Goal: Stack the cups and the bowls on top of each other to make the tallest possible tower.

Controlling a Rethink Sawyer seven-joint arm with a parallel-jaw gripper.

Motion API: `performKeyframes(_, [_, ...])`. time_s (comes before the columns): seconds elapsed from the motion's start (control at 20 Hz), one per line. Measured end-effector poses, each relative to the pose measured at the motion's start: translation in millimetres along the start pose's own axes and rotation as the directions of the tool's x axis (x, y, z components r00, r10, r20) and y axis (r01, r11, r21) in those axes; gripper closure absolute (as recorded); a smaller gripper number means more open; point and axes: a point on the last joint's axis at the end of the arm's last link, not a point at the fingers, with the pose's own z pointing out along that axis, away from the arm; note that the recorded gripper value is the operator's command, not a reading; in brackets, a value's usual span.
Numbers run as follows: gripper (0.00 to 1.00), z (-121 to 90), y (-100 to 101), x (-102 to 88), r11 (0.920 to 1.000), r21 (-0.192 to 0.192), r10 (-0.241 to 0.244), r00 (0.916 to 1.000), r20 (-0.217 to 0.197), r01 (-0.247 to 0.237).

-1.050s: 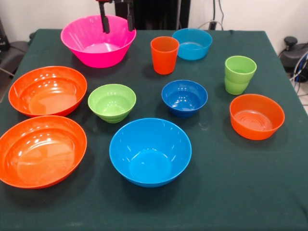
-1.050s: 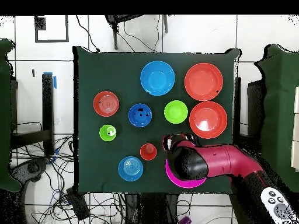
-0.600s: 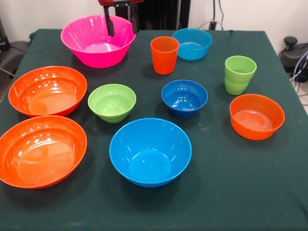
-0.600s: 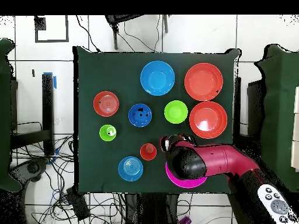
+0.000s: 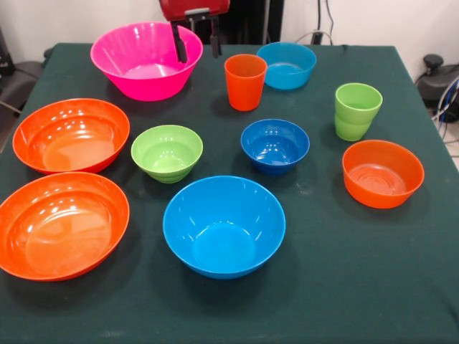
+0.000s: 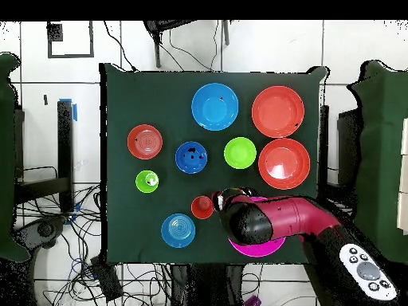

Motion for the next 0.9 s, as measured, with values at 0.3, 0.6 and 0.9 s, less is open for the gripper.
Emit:
performKeyframes(0.3, [0.0,8,6,3.1,0.9998,-0.01,-0.019,0.9998,-0.01,0.019])
performKeyframes(0.6, [0.0,14,5,0.8,0.9998,-0.017,-0.012,0.9999,-0.01,0.012])
performKeyframes(0.9, [0.0,15,3,-0.9,0.9998,-0.017,-0.009,0.9999,-0.007,0.009])
